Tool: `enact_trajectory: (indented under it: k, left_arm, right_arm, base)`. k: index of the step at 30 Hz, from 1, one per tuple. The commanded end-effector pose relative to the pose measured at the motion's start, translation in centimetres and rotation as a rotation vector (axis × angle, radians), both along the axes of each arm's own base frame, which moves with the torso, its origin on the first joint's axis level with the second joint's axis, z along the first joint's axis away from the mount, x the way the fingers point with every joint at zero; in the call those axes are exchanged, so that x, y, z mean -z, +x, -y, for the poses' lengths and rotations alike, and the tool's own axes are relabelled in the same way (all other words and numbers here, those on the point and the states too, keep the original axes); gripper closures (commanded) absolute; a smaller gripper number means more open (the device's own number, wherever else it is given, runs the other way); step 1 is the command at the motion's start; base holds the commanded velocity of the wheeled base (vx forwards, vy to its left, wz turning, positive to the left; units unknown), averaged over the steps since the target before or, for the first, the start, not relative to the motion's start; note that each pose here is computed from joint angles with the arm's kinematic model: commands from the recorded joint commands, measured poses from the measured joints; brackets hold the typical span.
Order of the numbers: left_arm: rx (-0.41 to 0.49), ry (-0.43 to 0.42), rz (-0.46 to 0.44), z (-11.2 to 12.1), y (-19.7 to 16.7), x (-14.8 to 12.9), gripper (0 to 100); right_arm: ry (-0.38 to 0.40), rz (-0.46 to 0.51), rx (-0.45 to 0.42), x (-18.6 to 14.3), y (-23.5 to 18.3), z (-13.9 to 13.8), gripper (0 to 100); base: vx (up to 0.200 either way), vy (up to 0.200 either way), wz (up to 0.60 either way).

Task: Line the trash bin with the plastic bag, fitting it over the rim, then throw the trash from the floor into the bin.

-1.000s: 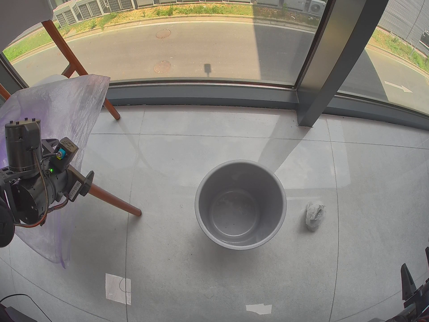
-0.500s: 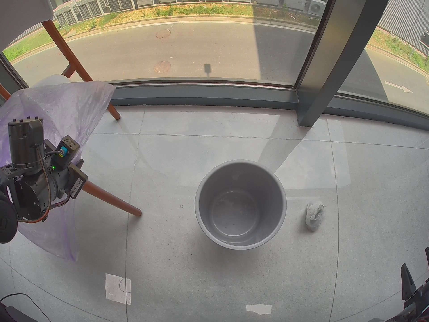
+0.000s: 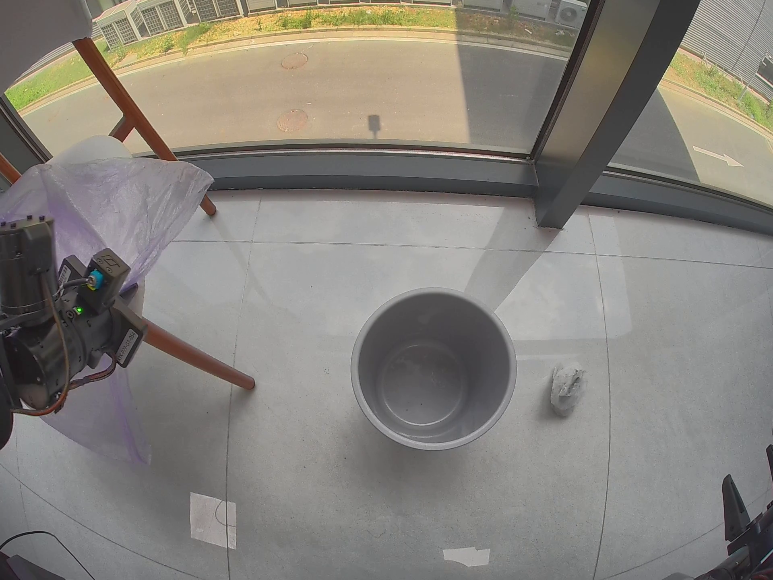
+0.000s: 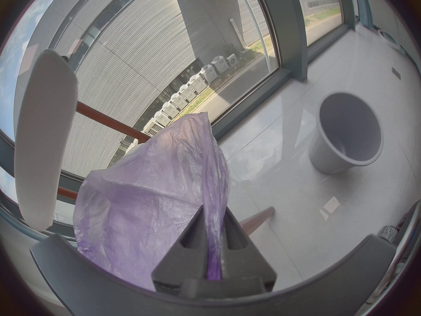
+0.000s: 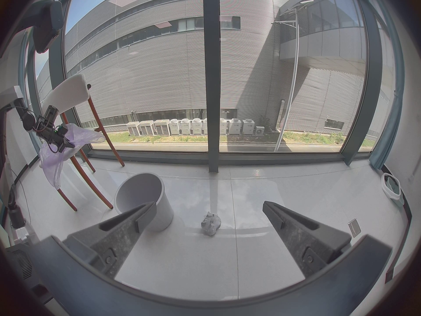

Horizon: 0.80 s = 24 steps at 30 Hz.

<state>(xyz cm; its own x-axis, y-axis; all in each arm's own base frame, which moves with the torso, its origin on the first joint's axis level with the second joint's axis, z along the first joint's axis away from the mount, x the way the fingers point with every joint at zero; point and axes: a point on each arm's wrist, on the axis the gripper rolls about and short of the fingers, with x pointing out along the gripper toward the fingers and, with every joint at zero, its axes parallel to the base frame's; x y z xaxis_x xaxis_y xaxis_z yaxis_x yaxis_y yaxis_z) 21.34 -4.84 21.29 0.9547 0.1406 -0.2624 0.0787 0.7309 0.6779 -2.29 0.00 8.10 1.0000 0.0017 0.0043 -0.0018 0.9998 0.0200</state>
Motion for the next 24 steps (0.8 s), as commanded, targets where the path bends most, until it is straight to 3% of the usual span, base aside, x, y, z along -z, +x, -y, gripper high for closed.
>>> enact_trajectory:
  k: [1, 11, 15, 24]
  left_arm:
    - [0.063, -0.075, 0.108, -0.8, -3.7, -1.9, 100]
    - [0.284, -0.322, 0.193, -0.1, -6.9, -3.6, 100]
    - [0.443, -0.412, 0.141, 2.0, -8.0, -3.2, 100]
    - [0.668, -0.517, 0.086, 5.2, -9.8, -3.9, 100]
  right_arm:
    - [-0.002, -0.001, 0.000, 0.5, 0.0, 0.0, 0]
    - [-0.002, -0.001, -0.001, 0.5, 0.0, 0.0, 0]
    - [-0.002, -0.001, -0.001, 0.5, 0.0, 0.0, 0]
    - [-0.002, -0.001, -0.001, 0.5, 0.0, 0.0, 0]
  base:
    - [0.000, 0.000, 0.00]
    - [0.000, 0.000, 0.00]
    - [0.000, 0.000, 0.00]
    - [0.000, 0.000, 0.00]
